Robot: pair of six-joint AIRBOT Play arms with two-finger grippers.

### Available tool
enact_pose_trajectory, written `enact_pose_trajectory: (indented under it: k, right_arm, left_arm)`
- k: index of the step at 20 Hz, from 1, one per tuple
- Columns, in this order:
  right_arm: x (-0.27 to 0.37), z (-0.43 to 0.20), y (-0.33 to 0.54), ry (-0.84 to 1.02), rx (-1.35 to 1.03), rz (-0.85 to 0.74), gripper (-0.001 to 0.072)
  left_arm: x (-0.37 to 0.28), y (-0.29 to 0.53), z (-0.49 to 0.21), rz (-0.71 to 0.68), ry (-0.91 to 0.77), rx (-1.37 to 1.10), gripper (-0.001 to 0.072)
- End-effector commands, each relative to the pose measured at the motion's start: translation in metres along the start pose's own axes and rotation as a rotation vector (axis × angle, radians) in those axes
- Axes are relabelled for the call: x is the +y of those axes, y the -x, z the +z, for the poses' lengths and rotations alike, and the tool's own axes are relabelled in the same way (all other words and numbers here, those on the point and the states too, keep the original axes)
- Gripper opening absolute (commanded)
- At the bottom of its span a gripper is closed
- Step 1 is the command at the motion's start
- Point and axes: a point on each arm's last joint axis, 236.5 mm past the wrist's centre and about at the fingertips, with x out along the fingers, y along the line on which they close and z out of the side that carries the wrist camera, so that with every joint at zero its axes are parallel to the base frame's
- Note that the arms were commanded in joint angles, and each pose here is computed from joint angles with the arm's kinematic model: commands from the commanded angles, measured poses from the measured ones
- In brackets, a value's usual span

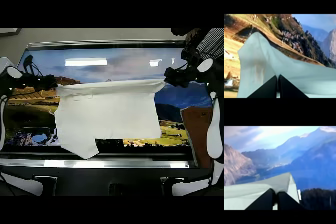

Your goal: Fold the clothes and pants, and hang the long-sleeved shirts on hangers.

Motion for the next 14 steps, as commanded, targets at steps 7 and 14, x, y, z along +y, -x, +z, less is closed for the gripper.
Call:
enact_pose_trajectory:
  k: [7, 14]
  right_arm:
    - [-0.022, -0.057, -0.022, -0.015, 0.244, -0.051, 0.0030]
    - [-0.048, -0.108, -0.045, -0.054, 0.459, -0.104, 0.0030]
  left_arm:
    - [0.004, -0.013, -0.059, 0.006, -0.025, 0.279, 0.0018]
    - [0.022, -0.011, -0.096, 0.060, -0.041, 0.442, 0.0018]
